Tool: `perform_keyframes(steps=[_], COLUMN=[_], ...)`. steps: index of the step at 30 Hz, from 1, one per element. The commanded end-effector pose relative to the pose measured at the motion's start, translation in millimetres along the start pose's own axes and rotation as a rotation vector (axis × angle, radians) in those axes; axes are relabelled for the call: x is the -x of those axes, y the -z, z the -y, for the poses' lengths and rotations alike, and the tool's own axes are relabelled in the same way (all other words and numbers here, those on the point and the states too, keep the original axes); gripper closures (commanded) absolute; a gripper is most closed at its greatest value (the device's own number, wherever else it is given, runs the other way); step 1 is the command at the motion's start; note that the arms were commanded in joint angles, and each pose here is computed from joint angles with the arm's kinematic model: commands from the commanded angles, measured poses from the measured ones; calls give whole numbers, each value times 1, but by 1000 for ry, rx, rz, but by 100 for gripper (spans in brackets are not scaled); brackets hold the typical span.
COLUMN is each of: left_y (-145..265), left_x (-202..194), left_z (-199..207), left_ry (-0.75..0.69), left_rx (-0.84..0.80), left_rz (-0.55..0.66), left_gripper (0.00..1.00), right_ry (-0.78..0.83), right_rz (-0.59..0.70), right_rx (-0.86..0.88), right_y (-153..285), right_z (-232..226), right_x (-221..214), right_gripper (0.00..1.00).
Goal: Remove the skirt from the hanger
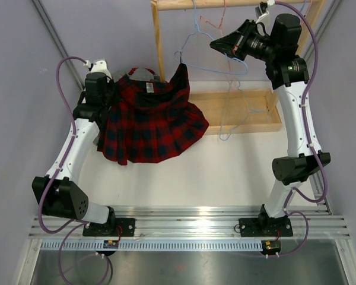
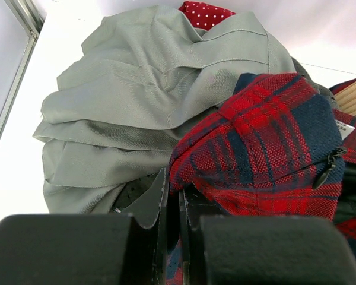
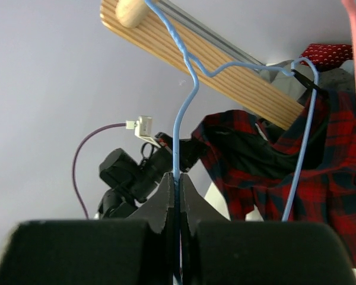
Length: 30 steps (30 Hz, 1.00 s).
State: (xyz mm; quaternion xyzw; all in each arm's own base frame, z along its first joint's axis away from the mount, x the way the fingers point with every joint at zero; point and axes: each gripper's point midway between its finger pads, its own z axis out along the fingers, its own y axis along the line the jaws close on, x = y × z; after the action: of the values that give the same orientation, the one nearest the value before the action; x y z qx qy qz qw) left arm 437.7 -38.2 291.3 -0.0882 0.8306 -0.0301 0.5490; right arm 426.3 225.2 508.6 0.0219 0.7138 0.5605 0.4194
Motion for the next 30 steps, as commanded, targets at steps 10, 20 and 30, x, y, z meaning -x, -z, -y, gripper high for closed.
perform_keyframes(steps=[10,20,30], left_y=[13,75,65], left_x=[67,151,252], left_z=[14,0,-34], left_ry=[-17,17,133], left_rx=[-45,26,177], left_rz=[170,405,593], left_gripper=[100,100,100], right_ry=[18,130,162], right_rz=[-64,-68,11], right_rx=[340,60,-152], right_y=[90,170,232], right_z=[-165,-136,-103], right_x=[-14,-84,-135], right_gripper=[100,100,100])
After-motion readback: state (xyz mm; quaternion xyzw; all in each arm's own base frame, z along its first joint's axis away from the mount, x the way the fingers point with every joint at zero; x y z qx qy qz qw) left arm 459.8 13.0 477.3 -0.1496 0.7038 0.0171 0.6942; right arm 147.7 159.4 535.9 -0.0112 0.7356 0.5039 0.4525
